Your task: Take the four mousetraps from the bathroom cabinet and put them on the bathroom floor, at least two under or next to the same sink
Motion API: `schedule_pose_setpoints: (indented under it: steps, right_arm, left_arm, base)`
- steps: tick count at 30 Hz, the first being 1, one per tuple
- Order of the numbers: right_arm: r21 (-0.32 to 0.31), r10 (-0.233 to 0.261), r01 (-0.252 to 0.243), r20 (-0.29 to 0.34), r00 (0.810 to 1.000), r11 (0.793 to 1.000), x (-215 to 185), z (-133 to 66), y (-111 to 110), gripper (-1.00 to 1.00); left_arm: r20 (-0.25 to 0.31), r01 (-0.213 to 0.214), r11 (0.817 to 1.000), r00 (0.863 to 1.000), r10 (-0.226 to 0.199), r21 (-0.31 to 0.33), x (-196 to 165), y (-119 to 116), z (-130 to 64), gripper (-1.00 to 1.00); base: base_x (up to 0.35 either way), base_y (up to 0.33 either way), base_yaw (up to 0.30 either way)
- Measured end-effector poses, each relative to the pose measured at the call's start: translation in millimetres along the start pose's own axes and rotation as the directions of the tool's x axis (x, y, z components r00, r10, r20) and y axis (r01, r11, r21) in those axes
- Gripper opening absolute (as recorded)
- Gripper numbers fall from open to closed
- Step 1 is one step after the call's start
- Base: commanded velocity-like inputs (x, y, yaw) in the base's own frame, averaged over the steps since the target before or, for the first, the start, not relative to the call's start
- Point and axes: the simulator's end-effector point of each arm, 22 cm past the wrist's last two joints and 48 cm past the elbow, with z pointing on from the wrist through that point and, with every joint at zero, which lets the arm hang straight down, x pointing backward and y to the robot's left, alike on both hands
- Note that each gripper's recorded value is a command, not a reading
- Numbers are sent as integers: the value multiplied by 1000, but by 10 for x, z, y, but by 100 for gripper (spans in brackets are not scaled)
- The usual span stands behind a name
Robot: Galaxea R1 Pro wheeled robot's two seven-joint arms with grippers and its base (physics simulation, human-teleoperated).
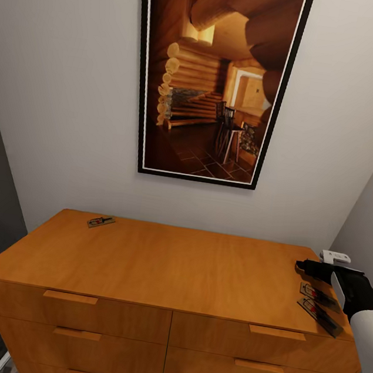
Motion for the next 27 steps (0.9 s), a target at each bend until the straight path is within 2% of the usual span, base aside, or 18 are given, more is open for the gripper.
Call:
schedule_pose_setpoints:
  steps: [1, 6, 12, 27]
  right_arm:
    - [0, 0, 0, 0, 1000, 1000, 0, 0, 0, -100]
    - [-6, 9, -9, -1, 1000, 1000, 5, 3, 16, -100]
    - [3, -6, 6, 1, 1000, 1000, -3, -1, -8, -100]
    - [2, -7, 7, 1, 1000, 1000, -5, 1, 8, -100]
  left_arm:
    - [0, 0, 1000, 1000, 0, 0, -1, 0, 0, 100]
    - [0, 0, 1000, 1000, 0, 0, -2, 0, 0, 100]
    - [0, 0, 1000, 1000, 0, 0, 0, 0, 0, 100]
    - [1, 0, 1000, 1000, 0, 0, -2, 0, 1, 100]
  base:
    - [0, 0, 0]
    - [0, 0, 0]
    - [0, 0, 0]
    - [0, 0, 0]
